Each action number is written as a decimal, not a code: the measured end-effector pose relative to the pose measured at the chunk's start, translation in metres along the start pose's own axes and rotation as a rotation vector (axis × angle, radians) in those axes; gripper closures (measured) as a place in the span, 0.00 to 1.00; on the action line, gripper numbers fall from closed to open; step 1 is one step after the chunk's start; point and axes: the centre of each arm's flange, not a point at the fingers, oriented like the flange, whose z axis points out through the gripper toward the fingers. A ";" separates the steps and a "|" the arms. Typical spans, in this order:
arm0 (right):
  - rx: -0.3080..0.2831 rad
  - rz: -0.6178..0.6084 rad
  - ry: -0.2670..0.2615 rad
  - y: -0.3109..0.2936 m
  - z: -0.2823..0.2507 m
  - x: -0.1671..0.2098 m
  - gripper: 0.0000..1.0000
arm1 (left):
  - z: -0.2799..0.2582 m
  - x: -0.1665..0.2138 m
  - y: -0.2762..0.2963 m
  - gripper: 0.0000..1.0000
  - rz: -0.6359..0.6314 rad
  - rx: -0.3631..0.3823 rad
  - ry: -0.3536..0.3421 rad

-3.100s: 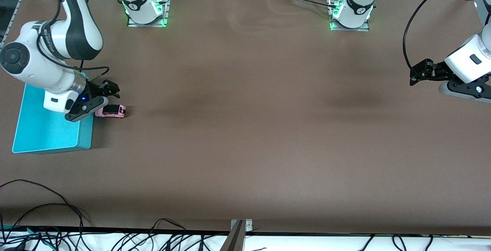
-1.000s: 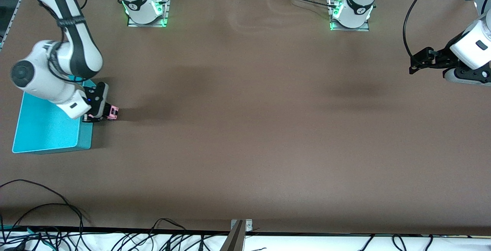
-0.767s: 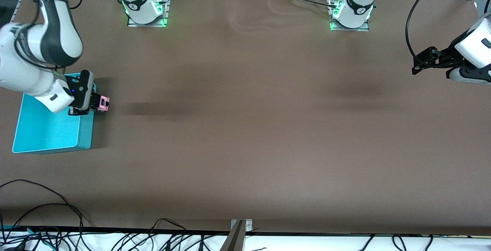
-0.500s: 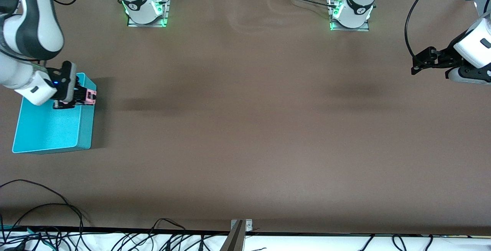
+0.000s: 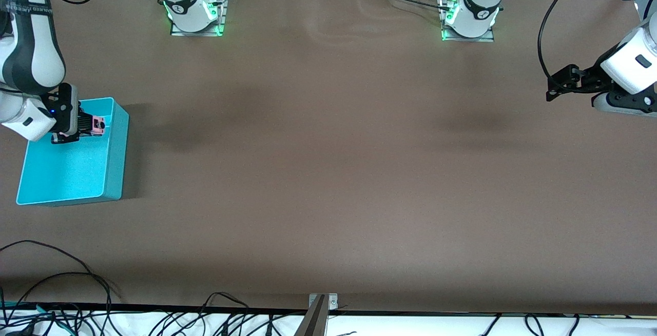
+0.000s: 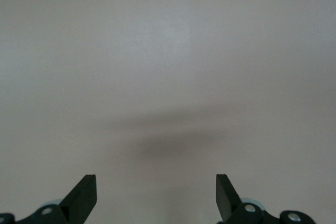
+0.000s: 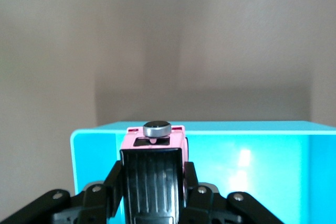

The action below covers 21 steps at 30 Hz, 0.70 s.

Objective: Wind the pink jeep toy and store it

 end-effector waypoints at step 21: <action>-0.016 -0.040 -0.028 -0.013 0.082 -0.056 0.51 | 0.001 0.001 0.000 0.00 0.000 0.000 -0.001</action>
